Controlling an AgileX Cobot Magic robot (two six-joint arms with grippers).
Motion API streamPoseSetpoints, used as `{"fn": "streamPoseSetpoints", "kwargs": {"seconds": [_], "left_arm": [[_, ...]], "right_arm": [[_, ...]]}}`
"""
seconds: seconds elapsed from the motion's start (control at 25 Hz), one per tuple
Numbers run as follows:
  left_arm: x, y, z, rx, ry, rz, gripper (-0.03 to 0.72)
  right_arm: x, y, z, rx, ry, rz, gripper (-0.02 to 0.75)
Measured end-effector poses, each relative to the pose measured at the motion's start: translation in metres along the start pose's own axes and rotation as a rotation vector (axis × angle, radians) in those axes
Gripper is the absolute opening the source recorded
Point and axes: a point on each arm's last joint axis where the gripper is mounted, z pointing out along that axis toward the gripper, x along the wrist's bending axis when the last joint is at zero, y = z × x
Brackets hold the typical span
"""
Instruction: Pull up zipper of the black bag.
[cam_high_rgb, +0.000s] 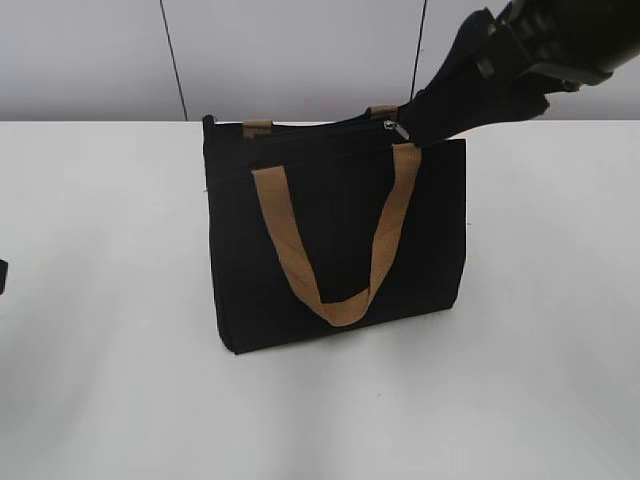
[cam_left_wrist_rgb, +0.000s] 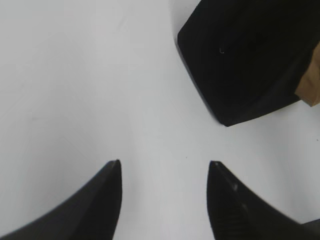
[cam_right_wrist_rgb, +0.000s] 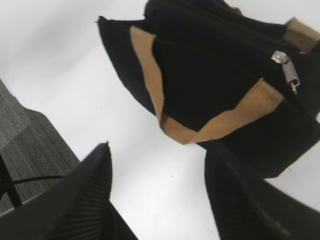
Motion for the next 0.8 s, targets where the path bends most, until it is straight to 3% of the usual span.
{"fn": "streamPoseSetpoints", "kwargs": {"seconds": [0.16, 0.4, 0.8], "left_arm": [[0.001, -0.01, -0.03, -0.072, -0.011, 0.005, 0.411], [0.002, -0.025, -0.057, -0.119, -0.018, 0.01, 0.411], [0.005, -0.05, -0.087, -0.177, -0.028, 0.014, 0.411]], "right_arm": [[0.026, -0.005, -0.008, 0.025, -0.037, -0.014, 0.457], [0.047, -0.048, -0.013, 0.054, -0.098, 0.036, 0.457], [0.069, -0.128, -0.069, -0.147, -0.139, 0.061, 0.434]]}}
